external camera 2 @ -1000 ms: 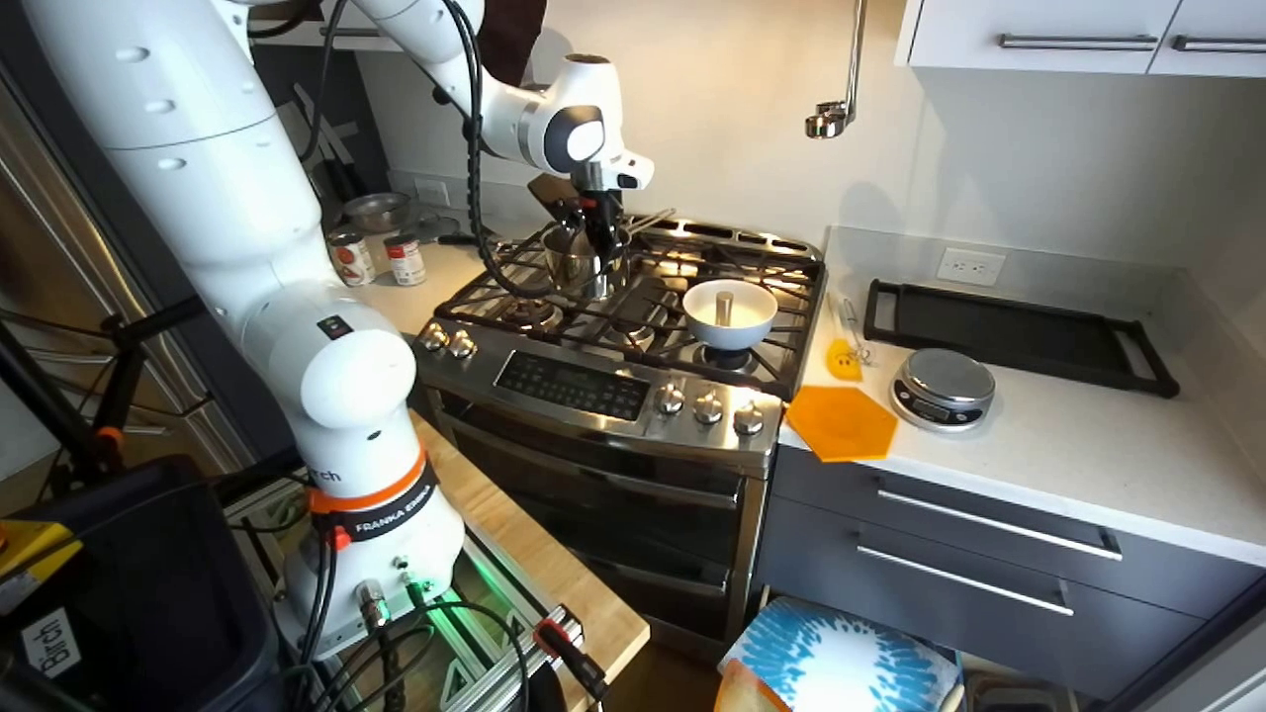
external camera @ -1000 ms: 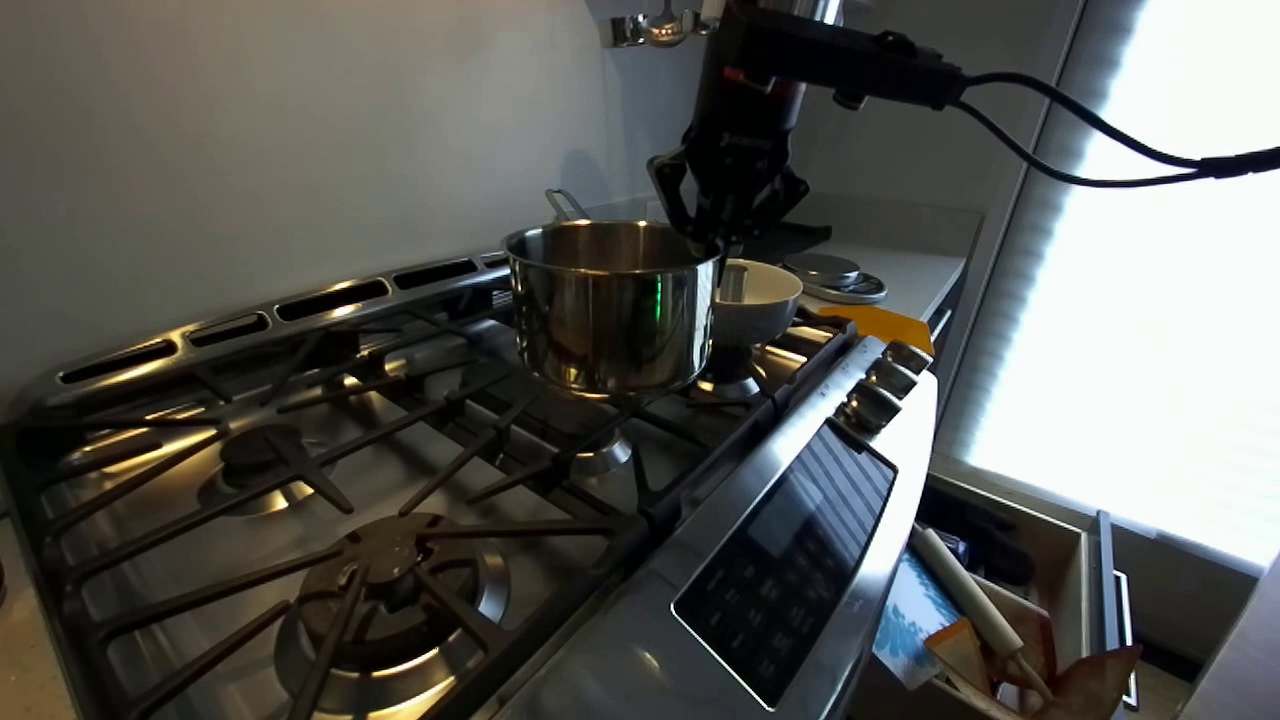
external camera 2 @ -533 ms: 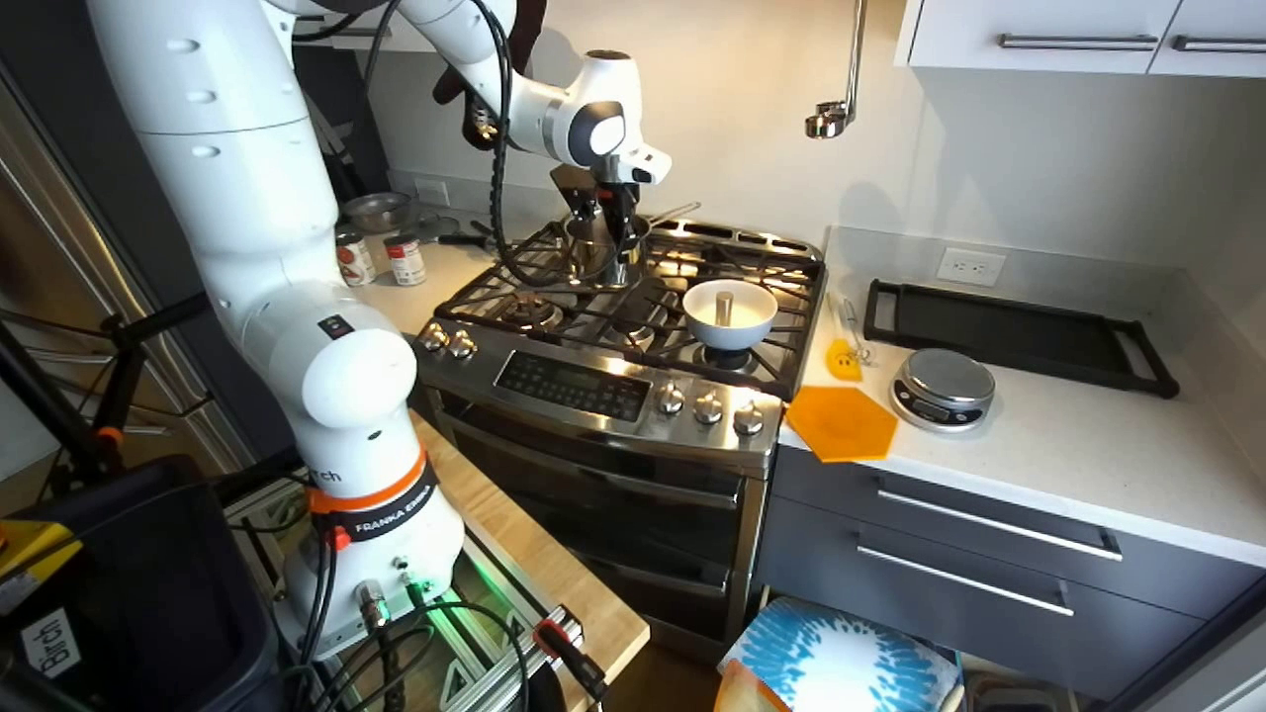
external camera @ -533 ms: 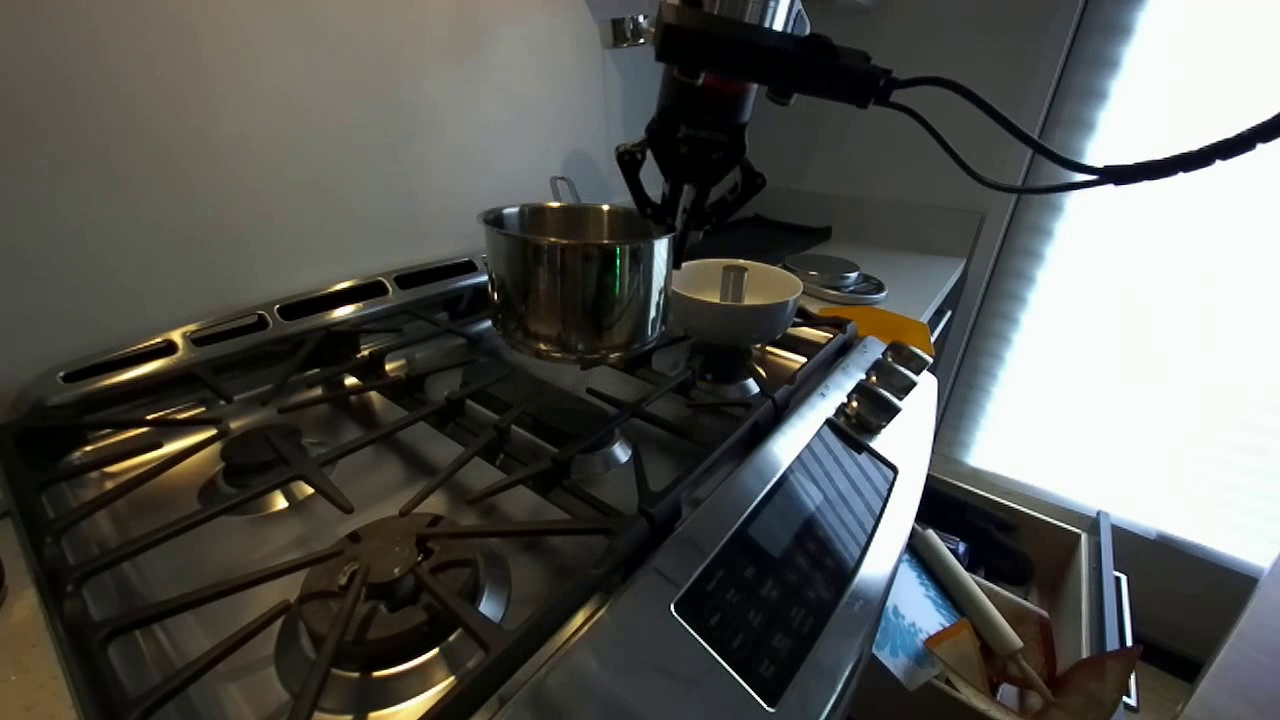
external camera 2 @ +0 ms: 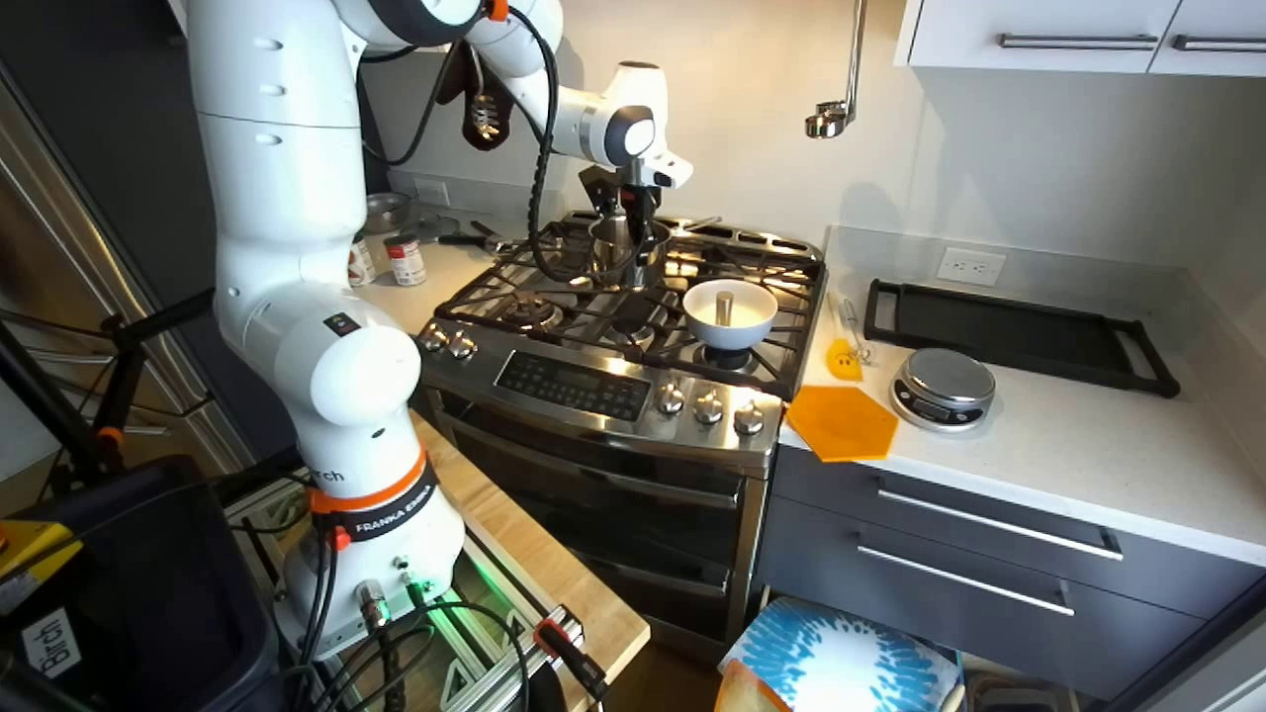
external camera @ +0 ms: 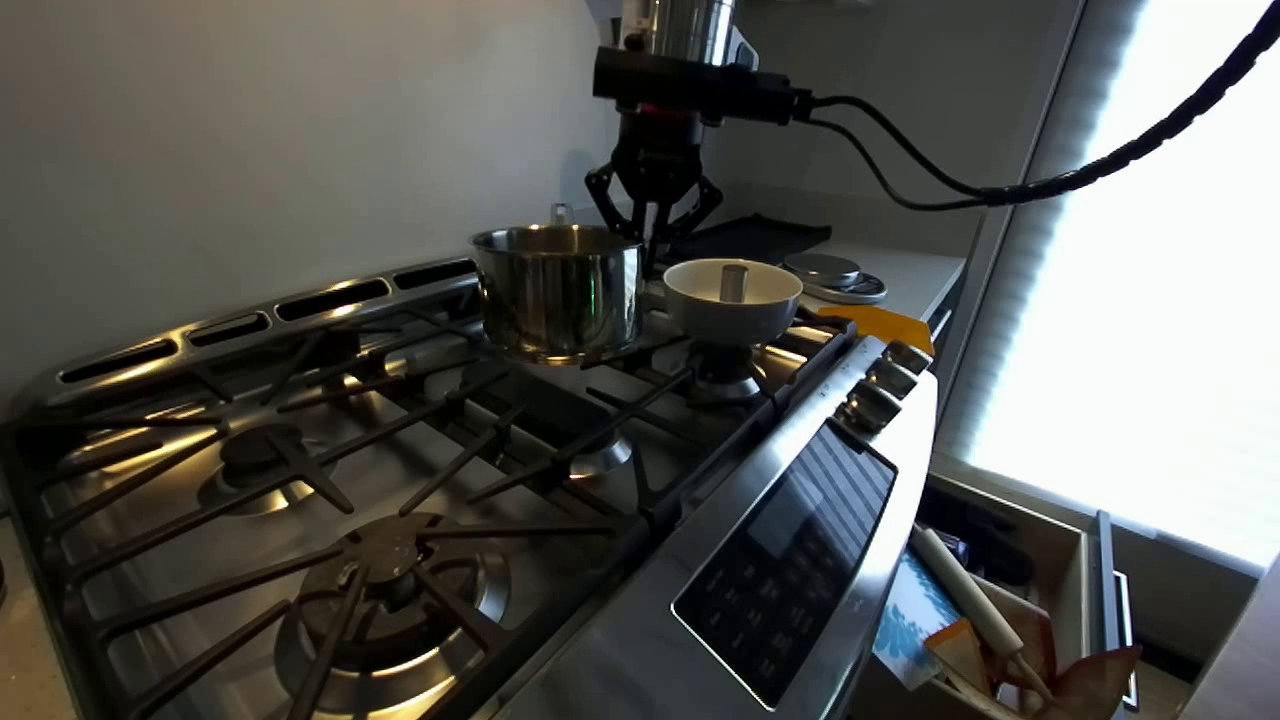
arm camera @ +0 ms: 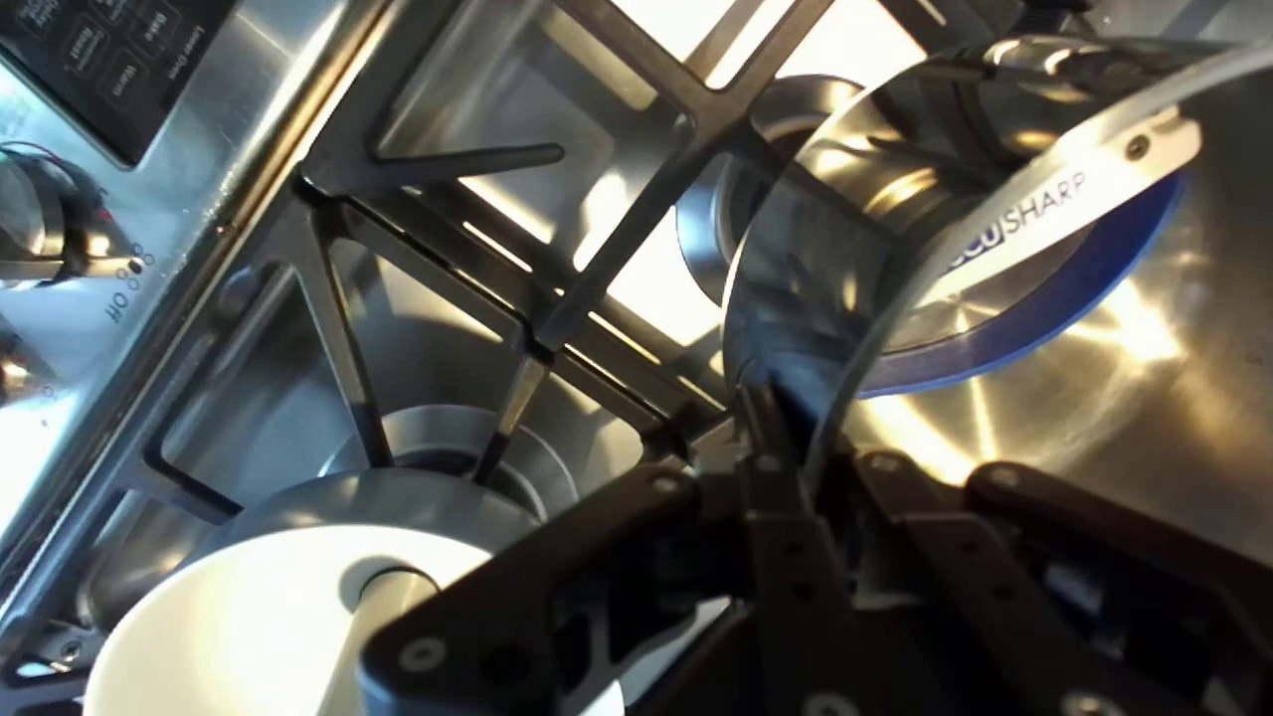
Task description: Put the pot on the stove
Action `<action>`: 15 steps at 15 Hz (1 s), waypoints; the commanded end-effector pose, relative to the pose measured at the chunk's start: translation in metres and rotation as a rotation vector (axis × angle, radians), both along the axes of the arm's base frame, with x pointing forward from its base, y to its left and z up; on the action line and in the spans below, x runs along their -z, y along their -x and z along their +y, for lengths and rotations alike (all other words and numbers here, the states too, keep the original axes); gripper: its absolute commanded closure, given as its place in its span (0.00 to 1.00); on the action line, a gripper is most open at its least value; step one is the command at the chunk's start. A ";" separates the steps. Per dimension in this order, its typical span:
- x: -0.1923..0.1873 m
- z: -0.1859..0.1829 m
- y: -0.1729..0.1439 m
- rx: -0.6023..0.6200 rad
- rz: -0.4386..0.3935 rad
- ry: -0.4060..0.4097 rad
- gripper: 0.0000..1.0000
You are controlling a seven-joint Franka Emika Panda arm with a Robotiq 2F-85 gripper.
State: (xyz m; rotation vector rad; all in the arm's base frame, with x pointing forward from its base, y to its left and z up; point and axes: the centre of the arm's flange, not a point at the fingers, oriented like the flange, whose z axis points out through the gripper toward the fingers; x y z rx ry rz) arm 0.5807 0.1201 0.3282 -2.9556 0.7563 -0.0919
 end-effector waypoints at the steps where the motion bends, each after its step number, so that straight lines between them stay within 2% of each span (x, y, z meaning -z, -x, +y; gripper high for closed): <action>1: 0.003 0.013 -0.023 0.014 -0.023 -0.004 0.99; 3: 0.007 0.017 -0.027 0.016 -0.025 0.002 0.99; 9: 0.024 0.022 -0.020 0.063 -0.007 0.105 0.99; 15: 0.030 0.029 -0.020 0.087 -0.048 0.119 0.99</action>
